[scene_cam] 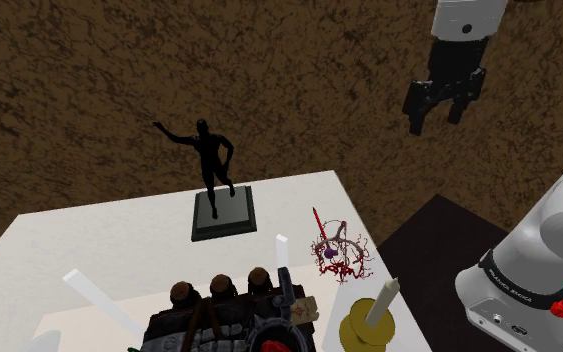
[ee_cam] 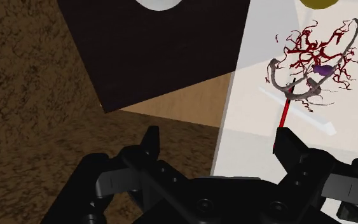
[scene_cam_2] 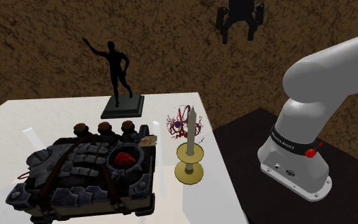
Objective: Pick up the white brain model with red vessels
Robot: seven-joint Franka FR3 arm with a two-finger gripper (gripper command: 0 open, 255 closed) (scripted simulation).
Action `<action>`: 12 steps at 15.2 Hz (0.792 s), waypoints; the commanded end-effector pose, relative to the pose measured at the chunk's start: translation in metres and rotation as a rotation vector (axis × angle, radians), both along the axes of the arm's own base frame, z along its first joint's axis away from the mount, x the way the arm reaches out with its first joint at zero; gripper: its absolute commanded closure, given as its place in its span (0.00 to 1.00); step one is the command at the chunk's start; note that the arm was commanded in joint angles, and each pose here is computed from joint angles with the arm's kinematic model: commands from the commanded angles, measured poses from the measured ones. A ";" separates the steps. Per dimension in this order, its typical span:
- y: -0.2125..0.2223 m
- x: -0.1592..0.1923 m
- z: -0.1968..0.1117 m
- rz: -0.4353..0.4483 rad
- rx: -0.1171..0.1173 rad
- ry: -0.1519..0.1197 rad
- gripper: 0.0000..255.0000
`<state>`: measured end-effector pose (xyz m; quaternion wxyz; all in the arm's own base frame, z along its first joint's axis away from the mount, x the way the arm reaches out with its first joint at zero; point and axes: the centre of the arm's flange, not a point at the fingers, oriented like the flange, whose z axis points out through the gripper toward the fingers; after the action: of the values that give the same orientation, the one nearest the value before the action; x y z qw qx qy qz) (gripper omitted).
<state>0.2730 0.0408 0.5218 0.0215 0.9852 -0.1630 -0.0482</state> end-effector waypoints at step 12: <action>0.128 -0.008 -0.122 -0.298 -0.065 -0.066 0.00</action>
<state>0.2648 0.1586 0.4094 0.0402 0.9540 -0.2968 -0.0168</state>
